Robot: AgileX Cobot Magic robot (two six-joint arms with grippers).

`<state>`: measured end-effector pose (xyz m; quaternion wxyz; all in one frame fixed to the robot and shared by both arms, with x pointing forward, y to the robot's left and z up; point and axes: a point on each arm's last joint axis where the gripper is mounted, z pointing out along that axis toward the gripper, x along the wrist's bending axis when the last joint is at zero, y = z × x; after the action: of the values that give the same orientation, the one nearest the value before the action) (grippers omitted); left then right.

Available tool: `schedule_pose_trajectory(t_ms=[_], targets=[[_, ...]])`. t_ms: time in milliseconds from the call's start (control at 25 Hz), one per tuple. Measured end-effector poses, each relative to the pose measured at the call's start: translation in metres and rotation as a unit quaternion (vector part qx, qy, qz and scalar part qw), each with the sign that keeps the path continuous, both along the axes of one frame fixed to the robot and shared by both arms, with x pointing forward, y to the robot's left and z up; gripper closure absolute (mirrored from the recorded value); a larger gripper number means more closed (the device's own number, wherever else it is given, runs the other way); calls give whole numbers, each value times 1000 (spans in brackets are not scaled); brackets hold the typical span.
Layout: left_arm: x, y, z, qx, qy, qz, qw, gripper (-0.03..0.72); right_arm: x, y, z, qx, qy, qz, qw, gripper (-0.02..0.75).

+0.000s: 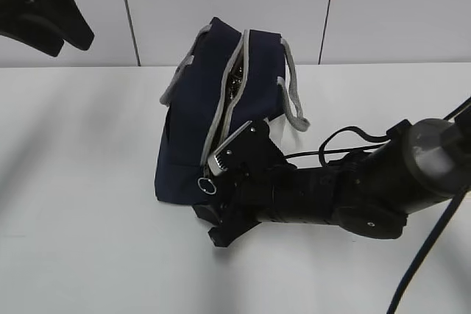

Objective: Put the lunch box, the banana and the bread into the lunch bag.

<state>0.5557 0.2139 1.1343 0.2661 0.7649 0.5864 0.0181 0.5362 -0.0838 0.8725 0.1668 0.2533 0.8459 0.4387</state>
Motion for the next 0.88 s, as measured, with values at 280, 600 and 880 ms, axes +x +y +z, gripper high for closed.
schedule_pose_trajectory(t_ms=[280,600,880], targets=[[1,0,0,0,-4,1,1000,328,5,3,-3,0,-1,1,1000,494],[1,0,0,-1,-6,2,1000,328,5,3,-3,-3,-5,3,1000,662],[1,0,0,-1,-6,2,1000,328,5,5,-1,12,-12,8,1000,749]])
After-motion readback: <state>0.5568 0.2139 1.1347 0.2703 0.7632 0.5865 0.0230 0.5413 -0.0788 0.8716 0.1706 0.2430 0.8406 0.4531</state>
